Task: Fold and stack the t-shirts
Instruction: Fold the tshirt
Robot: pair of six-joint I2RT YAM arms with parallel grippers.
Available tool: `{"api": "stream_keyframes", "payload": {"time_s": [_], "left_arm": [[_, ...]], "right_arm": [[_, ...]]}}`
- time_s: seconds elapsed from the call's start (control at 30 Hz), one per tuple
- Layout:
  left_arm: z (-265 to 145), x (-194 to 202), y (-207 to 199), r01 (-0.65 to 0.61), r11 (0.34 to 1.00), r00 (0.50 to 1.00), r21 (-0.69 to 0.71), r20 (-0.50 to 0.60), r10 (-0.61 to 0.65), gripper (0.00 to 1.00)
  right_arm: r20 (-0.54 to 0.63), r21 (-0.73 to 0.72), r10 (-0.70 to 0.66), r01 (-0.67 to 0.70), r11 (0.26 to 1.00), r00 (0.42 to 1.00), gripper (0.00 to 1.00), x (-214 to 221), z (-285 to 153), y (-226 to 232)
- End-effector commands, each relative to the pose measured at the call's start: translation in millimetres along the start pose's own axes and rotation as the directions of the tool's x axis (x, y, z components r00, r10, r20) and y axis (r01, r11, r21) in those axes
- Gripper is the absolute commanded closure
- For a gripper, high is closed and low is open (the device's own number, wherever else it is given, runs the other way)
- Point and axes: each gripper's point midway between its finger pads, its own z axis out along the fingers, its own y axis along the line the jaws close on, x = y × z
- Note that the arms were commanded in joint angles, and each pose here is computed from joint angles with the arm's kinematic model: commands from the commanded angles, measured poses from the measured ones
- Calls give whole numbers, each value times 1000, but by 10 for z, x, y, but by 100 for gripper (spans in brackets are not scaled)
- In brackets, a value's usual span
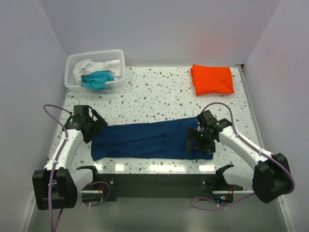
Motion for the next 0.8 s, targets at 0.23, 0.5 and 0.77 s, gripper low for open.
{"api": "stream_keyframes", "payload": {"time_s": [0.23, 0.5, 0.77], "left_arm": [[-30, -19, -333, -60, 989, 998, 139, 33, 56, 0], [235, 257, -214, -119, 993, 992, 20, -47, 120, 0], [351, 424, -129, -125, 992, 988, 7, -87, 125, 0]], "right_arm": [[165, -190, -22, 54, 980, 986, 1, -517, -300, 530], [90, -72, 29, -22, 997, 996, 1, -747, 308, 369], [70, 36, 7, -10, 999, 998, 1, -1232, 677, 212]]}}
